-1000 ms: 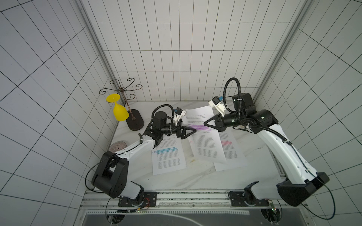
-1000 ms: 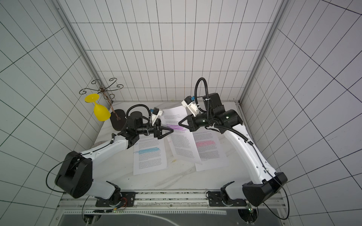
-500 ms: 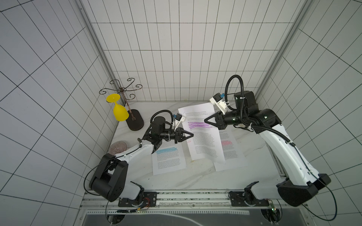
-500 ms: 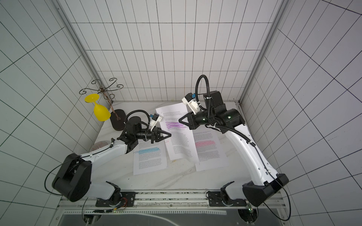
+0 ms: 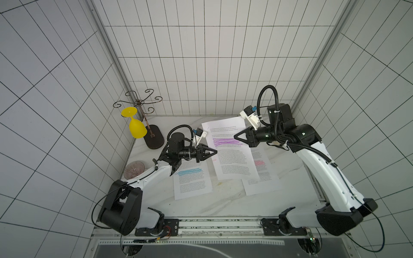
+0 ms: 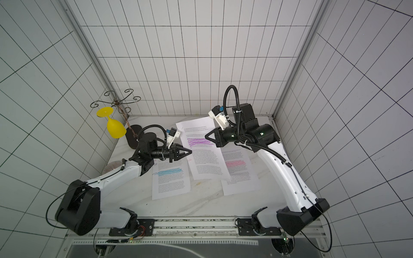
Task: Unclip the paperclips from the documents
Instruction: Remove the paper clip from the document.
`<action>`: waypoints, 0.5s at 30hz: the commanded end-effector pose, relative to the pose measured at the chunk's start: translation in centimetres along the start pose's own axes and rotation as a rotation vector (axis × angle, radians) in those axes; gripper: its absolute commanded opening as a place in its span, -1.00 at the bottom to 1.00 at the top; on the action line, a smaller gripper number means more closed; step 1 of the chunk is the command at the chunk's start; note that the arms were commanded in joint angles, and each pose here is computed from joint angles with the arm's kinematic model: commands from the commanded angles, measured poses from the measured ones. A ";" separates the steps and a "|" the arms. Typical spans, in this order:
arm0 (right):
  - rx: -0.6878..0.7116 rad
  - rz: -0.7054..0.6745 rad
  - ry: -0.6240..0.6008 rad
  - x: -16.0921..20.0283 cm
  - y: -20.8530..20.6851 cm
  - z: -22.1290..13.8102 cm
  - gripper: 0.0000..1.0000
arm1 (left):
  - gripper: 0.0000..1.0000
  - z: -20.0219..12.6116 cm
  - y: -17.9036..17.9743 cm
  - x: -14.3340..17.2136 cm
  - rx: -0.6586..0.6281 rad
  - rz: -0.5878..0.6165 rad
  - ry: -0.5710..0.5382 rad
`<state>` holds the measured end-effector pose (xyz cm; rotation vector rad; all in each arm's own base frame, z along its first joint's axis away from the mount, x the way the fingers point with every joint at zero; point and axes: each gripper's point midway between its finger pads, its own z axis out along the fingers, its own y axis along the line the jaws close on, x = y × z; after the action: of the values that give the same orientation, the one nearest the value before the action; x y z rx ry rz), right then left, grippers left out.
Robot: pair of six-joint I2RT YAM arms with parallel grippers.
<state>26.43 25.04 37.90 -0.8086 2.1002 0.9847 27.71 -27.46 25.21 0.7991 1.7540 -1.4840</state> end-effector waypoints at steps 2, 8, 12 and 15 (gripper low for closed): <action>0.001 -0.057 -0.037 -1.4 1.3 -1.4 -1.00 | -0.73 -0.5 0.1 0.2 -0.021 0.011 -0.006; 0.007 -0.046 -0.024 -0.8 1.1 -1.3 -1.00 | -0.95 -0.7 0.4 0.2 -0.034 -0.005 -0.009; 0.011 -0.040 -0.013 -0.3 0.9 -1.2 -1.00 | -0.82 -1.0 0.8 0.3 -0.055 -0.008 -0.016; 0.011 -0.039 -0.009 -0.1 0.8 -1.1 -1.00 | -0.86 -1.2 0.8 0.3 -0.063 -0.004 -0.020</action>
<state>26.50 24.81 37.56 -0.7990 2.1193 0.9658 27.84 -26.76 24.76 0.7733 1.7702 -1.4589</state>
